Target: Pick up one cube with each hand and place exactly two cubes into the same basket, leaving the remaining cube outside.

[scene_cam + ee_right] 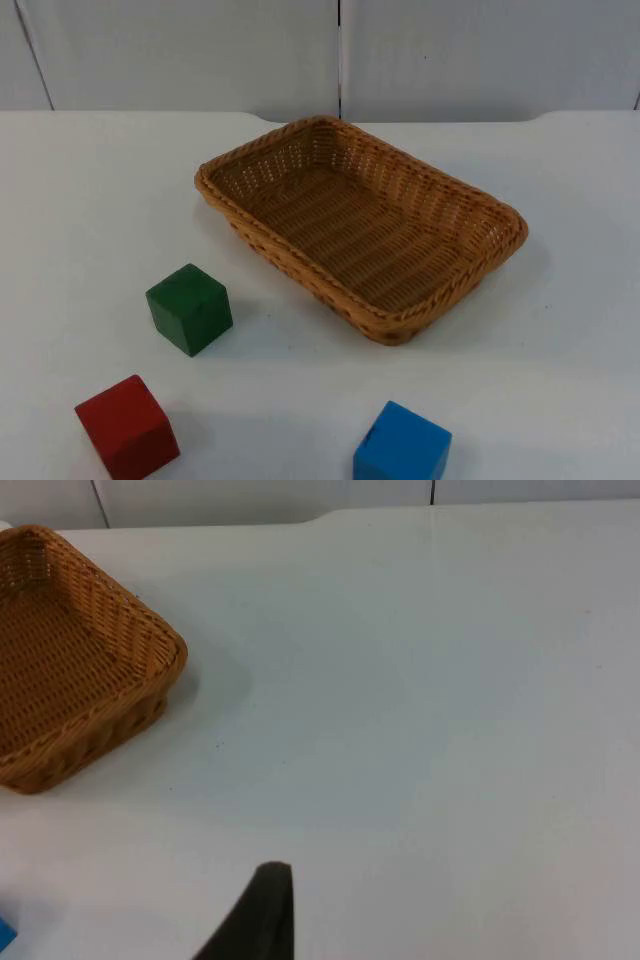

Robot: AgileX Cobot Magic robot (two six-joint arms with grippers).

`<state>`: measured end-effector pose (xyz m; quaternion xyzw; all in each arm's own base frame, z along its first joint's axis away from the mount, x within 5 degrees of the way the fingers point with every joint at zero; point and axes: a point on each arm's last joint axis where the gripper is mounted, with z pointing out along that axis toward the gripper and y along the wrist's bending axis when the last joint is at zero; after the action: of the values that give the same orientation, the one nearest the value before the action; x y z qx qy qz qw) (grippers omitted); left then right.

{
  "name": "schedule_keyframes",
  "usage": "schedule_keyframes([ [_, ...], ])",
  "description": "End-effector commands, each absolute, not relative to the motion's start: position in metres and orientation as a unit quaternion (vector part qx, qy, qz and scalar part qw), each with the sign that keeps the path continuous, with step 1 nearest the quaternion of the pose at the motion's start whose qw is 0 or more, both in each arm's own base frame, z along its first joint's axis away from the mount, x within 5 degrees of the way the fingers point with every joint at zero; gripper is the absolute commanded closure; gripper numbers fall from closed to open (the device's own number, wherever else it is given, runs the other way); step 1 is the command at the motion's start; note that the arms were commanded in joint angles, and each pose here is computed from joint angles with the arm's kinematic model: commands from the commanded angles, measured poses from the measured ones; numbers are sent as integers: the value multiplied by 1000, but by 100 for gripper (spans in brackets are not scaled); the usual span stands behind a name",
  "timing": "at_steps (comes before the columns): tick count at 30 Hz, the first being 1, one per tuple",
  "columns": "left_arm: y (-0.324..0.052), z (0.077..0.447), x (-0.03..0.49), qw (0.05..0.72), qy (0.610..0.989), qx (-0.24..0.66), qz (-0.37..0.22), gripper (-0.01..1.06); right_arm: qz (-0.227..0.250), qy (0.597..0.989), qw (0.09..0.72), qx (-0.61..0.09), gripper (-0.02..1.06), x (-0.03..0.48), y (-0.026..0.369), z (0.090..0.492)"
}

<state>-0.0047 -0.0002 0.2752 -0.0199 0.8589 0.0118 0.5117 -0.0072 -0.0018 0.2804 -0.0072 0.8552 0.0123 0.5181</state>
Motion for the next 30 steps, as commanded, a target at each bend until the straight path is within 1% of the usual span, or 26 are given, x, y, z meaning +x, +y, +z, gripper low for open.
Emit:
schedule_keyframes([
  [1, -1, 274, -5, 513, 858, -21, 6, 0, 11, 853, 522, -5, -1, -5, -1, 284],
  [11, -2, 275, -5, 515, 857, -24, 1, 0, 11, 845, 535, -8, -1, 4, -1, 305],
  [16, -2, 283, -7, 532, 847, -24, 0, 0, 11, 843, 538, -8, -1, 10, -1, 317],
  [24, -2, 293, 3, 513, 858, -24, -3, 0, 11, 841, 541, -8, -1, 21, 0, 328],
  [30, -6, 305, 15, 514, 857, -26, -36, 0, 12, 849, 528, -8, -1, 34, 1, 340],
])
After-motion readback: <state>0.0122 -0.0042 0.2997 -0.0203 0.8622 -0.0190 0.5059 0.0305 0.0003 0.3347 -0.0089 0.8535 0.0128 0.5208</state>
